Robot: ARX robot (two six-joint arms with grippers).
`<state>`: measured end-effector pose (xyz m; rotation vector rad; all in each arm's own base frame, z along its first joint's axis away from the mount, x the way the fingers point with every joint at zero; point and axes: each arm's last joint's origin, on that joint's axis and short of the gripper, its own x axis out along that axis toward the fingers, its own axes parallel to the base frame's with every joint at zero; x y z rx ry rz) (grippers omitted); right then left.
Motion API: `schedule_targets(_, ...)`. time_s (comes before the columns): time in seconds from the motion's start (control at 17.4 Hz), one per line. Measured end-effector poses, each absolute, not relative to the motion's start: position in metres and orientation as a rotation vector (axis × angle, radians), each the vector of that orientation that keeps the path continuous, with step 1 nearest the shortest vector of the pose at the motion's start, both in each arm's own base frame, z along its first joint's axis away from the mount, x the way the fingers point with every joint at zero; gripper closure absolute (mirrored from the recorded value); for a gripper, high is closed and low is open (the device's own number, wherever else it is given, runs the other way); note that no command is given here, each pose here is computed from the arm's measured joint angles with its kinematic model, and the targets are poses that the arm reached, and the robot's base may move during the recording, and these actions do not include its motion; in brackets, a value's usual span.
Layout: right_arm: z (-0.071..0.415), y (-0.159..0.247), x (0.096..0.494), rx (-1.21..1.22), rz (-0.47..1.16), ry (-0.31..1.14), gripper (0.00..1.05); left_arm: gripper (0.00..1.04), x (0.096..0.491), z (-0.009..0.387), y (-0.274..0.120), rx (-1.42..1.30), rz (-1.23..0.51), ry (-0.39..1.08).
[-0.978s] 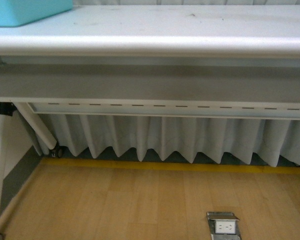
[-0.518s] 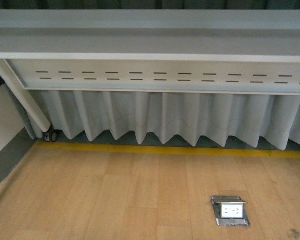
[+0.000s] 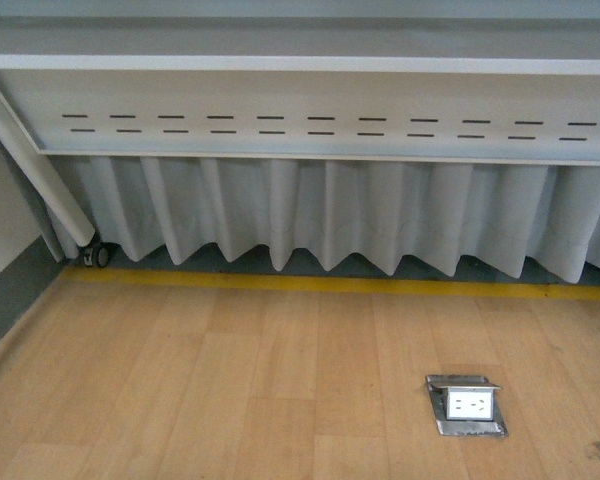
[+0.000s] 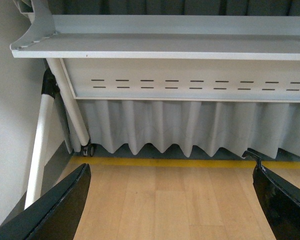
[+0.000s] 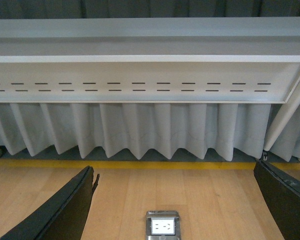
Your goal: Wind up and store yellow beetle toy
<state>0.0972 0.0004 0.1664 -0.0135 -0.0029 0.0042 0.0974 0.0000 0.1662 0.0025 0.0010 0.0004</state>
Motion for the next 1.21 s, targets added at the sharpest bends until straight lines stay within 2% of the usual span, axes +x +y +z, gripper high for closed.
schedule_targets(1.21, 0.1664, 0.0004, 0.0972, -0.014, 0.004, -0.003, 0.06, 0.07, 0.0974, 0.1662, 0.0000, 0.002, 0.000, 0.001)
